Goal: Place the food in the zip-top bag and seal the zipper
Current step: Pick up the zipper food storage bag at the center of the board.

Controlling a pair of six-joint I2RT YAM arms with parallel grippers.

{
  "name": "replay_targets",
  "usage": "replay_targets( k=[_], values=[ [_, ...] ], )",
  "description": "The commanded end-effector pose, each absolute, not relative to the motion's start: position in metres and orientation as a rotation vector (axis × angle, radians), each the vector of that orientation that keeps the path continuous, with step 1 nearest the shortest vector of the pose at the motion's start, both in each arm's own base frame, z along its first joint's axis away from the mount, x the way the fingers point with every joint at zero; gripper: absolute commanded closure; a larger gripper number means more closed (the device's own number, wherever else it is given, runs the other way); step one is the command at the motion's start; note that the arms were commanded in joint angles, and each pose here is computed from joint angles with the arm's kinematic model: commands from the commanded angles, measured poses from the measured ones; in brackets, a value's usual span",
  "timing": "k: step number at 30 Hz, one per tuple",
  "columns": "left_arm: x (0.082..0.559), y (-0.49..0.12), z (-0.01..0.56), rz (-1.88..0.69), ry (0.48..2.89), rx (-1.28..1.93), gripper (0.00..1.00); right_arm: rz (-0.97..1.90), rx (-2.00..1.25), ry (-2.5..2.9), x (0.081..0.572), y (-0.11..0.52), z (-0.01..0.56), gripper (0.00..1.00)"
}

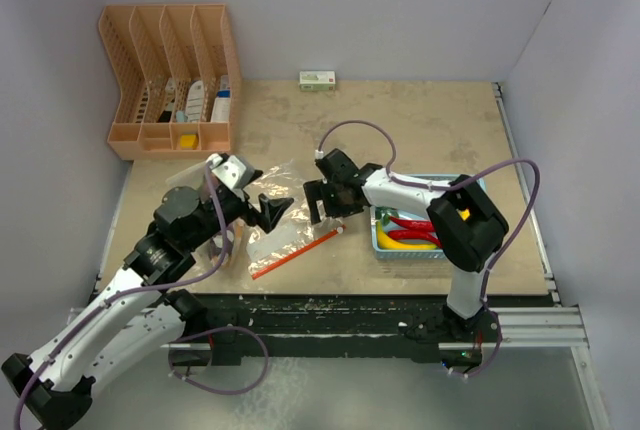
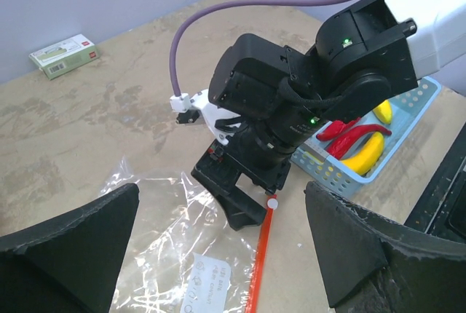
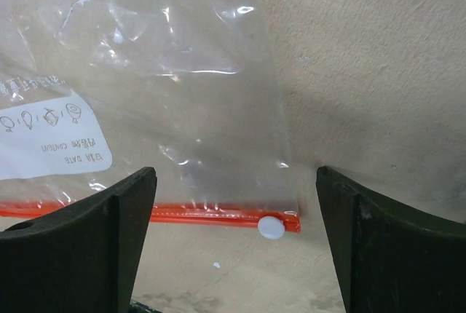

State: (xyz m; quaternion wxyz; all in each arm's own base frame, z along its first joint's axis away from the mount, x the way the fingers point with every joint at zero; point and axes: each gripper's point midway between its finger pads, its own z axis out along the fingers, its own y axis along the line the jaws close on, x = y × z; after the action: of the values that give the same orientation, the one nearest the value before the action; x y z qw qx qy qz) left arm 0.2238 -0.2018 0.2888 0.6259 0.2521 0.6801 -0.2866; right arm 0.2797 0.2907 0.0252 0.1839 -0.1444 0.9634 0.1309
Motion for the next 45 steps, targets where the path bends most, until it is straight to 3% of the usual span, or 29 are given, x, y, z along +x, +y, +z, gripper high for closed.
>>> replay_targets(
  k=[1,14,27,30,33,36,45],
  values=[
    [0.222,-0.199,0.300,-0.654,1.523,0.573,0.01,0.368,-0.423,2.705,0.283,0.294,0.021,0.09],
    [0.223,-0.195,0.298,-0.634,1.545,0.563,0.01,0.940,-0.550,2.543,0.250,0.348,0.056,0.24],
    [0.220,-0.190,0.298,-0.625,1.546,0.551,0.01,0.958,-0.607,2.496,0.246,0.390,0.061,0.35],
    [0.219,-0.189,0.299,-0.623,1.546,0.548,0.01,0.870,-0.614,2.514,0.248,0.394,0.050,0.46],
    [0.217,-0.187,0.299,-0.619,1.546,0.549,0.01,0.819,-0.600,2.538,0.250,0.395,0.042,0.69],
    [0.216,-0.185,0.301,-0.615,1.539,0.547,0.01,0.742,-0.548,2.544,0.257,0.387,0.041,0.99],
    [0.214,-0.183,0.312,-0.619,1.523,0.533,0.01,0.507,-0.408,2.460,0.275,0.344,0.116,1.00]
  ],
)
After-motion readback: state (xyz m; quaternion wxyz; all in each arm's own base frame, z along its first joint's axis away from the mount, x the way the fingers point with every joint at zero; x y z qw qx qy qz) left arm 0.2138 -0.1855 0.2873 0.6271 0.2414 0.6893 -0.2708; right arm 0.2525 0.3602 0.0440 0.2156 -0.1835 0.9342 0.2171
